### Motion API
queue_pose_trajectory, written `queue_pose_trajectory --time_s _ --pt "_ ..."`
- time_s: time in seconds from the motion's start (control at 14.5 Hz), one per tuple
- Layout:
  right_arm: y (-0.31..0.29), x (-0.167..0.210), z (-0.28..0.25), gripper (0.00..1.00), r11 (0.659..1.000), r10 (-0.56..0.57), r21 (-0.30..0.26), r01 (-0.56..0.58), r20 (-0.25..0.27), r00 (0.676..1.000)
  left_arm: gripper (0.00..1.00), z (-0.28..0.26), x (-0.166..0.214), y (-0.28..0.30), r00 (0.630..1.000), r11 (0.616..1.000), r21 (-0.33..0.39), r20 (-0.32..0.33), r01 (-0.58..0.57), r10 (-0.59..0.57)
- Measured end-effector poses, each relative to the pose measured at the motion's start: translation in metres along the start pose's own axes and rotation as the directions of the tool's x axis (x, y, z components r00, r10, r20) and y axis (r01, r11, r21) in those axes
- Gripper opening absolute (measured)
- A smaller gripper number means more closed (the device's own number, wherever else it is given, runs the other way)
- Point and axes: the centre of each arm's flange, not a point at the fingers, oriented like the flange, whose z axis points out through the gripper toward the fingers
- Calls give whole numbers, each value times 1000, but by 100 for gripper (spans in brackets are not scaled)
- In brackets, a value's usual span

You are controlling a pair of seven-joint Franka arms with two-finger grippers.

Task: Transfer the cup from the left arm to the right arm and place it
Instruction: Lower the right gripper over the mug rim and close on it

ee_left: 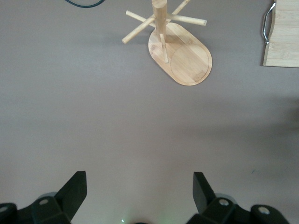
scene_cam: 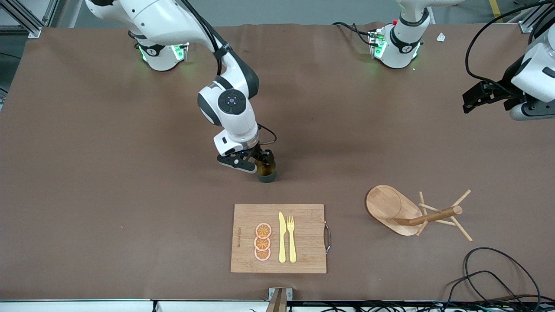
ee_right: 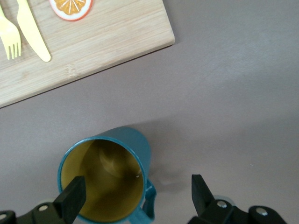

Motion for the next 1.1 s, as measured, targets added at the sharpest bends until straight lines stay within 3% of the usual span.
queue_pose_trajectory --time_s 0.62,1.1 --pt "-2 6 13 100 999 38 -11 -39 -27 999 100 -6 -4 -21 999 999 -1 -2 32 -32" --pt "4 5 33 86 999 24 -44 -25 -28 999 100 -8 -4 -17 1000 1000 -1 -5 26 -26"
